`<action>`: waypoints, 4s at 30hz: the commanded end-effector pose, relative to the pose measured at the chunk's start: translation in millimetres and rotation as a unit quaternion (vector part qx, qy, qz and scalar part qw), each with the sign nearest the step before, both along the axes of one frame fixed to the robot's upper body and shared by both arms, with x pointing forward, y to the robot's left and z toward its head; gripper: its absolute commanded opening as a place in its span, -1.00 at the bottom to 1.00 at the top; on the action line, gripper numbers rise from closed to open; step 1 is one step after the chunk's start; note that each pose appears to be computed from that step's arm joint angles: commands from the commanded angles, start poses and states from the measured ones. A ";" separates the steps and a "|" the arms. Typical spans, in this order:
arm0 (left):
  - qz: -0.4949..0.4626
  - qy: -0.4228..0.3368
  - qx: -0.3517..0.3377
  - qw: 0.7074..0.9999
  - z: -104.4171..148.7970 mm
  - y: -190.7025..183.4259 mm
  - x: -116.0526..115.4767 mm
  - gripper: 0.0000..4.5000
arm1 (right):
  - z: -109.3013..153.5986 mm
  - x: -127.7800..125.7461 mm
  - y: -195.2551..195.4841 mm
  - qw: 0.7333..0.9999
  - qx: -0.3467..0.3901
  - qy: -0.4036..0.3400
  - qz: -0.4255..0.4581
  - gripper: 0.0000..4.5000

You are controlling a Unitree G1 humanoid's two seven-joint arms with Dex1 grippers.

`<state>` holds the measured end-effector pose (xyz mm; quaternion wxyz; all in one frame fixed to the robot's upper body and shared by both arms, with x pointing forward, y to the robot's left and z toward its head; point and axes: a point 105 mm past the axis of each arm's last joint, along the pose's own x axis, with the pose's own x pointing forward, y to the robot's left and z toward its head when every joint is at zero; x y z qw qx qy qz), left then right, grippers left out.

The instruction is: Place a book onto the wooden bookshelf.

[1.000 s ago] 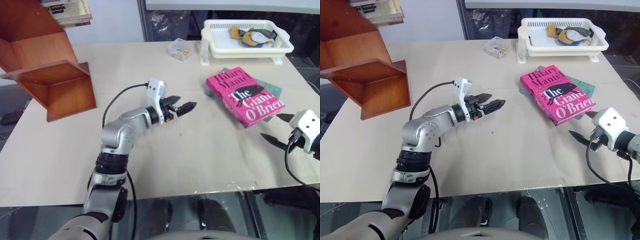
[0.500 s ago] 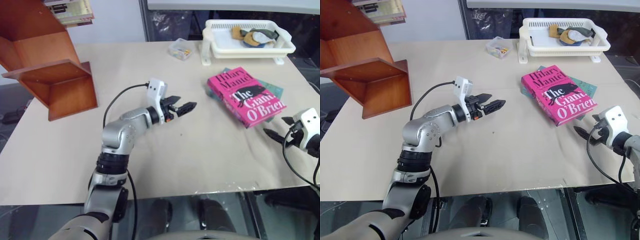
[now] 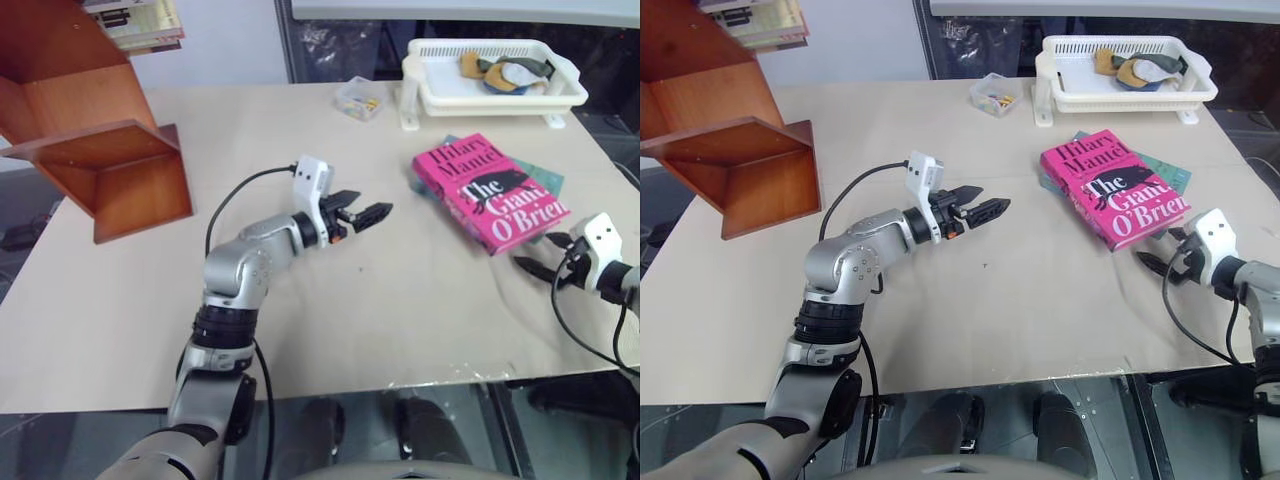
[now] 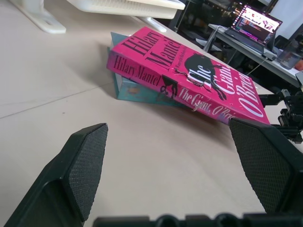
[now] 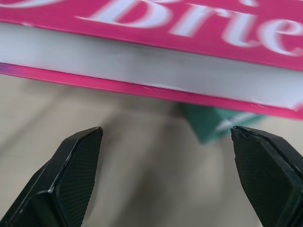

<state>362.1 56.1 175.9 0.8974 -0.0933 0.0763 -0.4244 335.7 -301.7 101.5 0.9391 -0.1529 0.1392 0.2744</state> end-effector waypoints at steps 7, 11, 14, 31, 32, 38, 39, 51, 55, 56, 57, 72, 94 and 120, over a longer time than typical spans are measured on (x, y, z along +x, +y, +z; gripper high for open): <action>0.007 -0.025 -0.003 1.000 9.5 2.8 -0.9 1.00 | 12.8 -19.2 33.1 0.993 0.060 0.021 0.102 0.98; 0.006 -0.024 -0.003 1.000 8.7 1.9 -1.0 1.00 | 14.5 -33.2 56.7 0.984 0.084 0.045 0.152 0.98; 0.006 -0.024 -0.004 1.000 8.9 1.6 -0.1 1.00 | 23.1 -42.1 80.4 0.974 0.116 0.049 0.188 0.98; 0.005 -0.022 -0.004 1.000 7.0 0.0 1.1 1.00 | 39.2 -79.6 102.8 0.955 0.125 0.113 0.243 0.98; 0.005 -0.021 -0.005 1.000 6.5 0.0 1.2 1.00 | 43.8 -75.5 95.5 0.961 0.117 0.102 0.228 0.98; -0.009 0.033 -0.039 0.999 -1.8 -11.6 -0.8 1.00 | 76.9 -62.4 77.6 0.974 0.099 0.037 0.201 0.98; -0.013 0.035 -0.037 0.999 -2.7 -13.7 -1.7 1.00 | 79.3 -60.8 76.8 0.975 0.097 0.031 0.199 0.98; -0.034 0.175 -0.185 0.966 -1.5 -59.4 10.4 1.00 | 94.1 -35.9 81.3 0.979 0.084 -0.044 0.183 0.98; -0.034 0.212 -0.181 0.960 -9.5 -75.1 17.5 1.00 | 95.7 -33.2 84.1 0.978 0.082 -0.057 0.183 0.98; -0.036 0.217 -0.177 0.959 -11.4 -78.2 18.0 1.00 | 95.7 -32.9 85.2 0.978 0.082 -0.059 0.184 0.98; -0.037 0.220 -0.176 0.959 -12.5 -80.1 18.4 1.00 | 95.6 -32.8 86.0 0.977 0.083 -0.061 0.184 0.98; -0.041 0.358 -0.242 0.901 -38.0 -112.1 26.1 1.00 | 96.5 -30.2 91.3 0.979 0.075 -0.093 0.168 0.98; -0.111 0.378 -0.221 0.892 -34.2 -107.8 -14.9 -0.86 | 90.9 -26.9 96.7 0.980 0.071 -0.095 0.162 1.00; -0.135 0.382 -0.226 0.886 -29.0 -97.9 -41.5 0.39 | 85.5 -28.2 91.7 0.979 0.044 -0.066 0.188 1.00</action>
